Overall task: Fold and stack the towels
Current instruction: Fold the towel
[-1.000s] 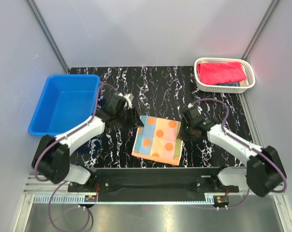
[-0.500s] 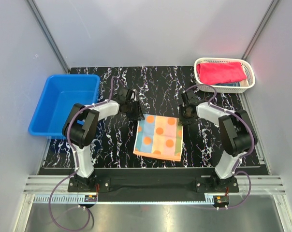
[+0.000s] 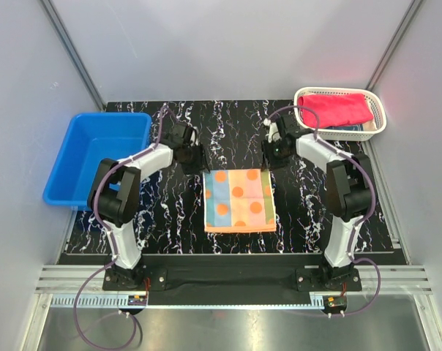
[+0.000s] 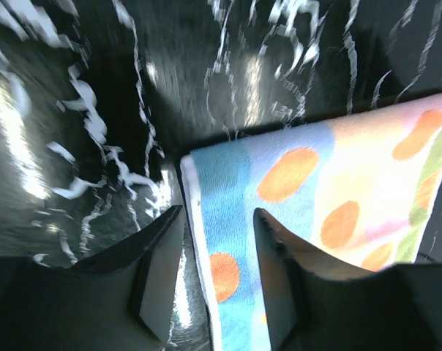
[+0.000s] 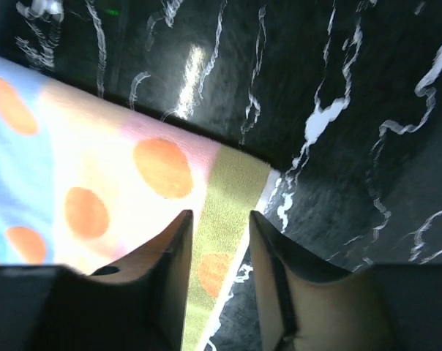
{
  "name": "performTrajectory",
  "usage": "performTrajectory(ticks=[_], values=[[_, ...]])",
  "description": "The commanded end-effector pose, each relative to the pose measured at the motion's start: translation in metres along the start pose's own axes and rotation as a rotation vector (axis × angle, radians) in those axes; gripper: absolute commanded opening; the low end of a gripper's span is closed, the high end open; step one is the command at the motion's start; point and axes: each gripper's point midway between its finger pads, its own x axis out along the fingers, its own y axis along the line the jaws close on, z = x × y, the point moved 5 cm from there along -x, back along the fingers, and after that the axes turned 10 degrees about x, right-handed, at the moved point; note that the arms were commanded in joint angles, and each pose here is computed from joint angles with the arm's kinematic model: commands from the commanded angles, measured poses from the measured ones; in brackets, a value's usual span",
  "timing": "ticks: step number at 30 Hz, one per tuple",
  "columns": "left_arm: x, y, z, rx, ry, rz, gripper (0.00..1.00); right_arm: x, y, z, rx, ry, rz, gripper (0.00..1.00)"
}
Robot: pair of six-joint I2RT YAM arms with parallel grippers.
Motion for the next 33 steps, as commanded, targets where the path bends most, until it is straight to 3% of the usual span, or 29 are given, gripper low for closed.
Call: performTrajectory(ticks=[1, 3, 4, 5, 9, 14, 24, 33], values=[[-0.03, -0.01, 0.046, 0.172, -0.13, -0.027, 0.5, -0.025, 0.003, 0.022, -0.117, -0.001, 0.183, 0.46], [-0.02, 0.004, 0.043, 0.225, -0.046, 0.022, 0.48, -0.027, 0.001, 0.032, -0.131, -0.001, 0.211, 0.54], [-0.017, 0.01, 0.042, 0.231, -0.027, 0.016, 0.48, -0.02, 0.0, 0.024, -0.141, 0.06, 0.242, 0.56], [-0.01, 0.008, 0.035, 0.262, -0.012, -0.052, 0.48, -0.022, 0.002, 0.031, -0.162, 0.058, 0.261, 0.61], [-0.002, 0.004, 0.029, 0.348, -0.009, -0.162, 0.49, -0.006, -0.013, 0.024, -0.178, 0.174, 0.287, 0.64], [0.019, 0.015, 0.022, 0.377, 0.06, -0.171, 0.49, 0.008, -0.026, 0.026, -0.197, 0.243, 0.372, 0.58], [0.031, 0.028, 0.027, 0.44, 0.126, -0.133, 0.47, 0.025, -0.037, 0.032, -0.236, 0.223, 0.434, 0.37], [0.033, 0.032, 0.017, 0.49, 0.169, -0.148, 0.43, 0.031, -0.04, 0.026, -0.236, 0.248, 0.477, 0.38]])
